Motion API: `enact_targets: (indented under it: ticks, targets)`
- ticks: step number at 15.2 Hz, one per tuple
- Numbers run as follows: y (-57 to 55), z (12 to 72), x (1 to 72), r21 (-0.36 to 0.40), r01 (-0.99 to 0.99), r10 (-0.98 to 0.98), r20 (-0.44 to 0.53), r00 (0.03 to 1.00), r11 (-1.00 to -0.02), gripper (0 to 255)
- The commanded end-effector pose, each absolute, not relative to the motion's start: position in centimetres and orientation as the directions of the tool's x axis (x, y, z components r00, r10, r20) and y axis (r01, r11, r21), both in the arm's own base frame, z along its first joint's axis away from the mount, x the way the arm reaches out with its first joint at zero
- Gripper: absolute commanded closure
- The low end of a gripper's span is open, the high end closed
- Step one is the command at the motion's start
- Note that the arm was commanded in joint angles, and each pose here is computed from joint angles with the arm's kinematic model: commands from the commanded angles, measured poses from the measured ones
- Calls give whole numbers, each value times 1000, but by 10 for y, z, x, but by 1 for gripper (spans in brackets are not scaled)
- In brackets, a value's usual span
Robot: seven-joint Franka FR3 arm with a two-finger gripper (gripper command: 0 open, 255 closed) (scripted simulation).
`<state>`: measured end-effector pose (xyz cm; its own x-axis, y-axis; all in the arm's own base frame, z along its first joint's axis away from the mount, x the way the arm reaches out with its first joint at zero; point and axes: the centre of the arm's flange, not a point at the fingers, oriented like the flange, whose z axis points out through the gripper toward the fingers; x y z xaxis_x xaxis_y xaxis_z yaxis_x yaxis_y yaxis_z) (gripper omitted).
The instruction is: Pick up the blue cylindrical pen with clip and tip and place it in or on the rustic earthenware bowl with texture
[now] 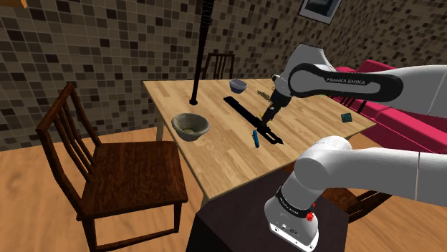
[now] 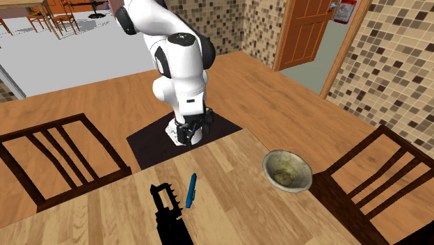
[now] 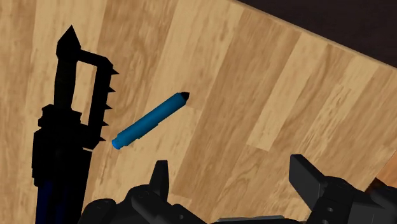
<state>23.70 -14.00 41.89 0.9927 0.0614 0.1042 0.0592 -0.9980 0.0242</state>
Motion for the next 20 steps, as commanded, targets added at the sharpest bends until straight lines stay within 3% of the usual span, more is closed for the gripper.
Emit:
enact_targets:
  ticks: [1, 9, 17, 18, 20]
  targets:
    - [-159, 401, 229, 23, 67, 69, 115, 991, -997, 0]
    - [-161, 360, 234, 23, 68, 70, 116, 991, -997, 0]
    - [-161, 360, 234, 23, 68, 70, 116, 991, -997, 0]
    - [-161, 360, 234, 23, 68, 70, 116, 991, -997, 255]
    - [-161, 360, 234, 23, 68, 70, 116, 991, -997, 255]
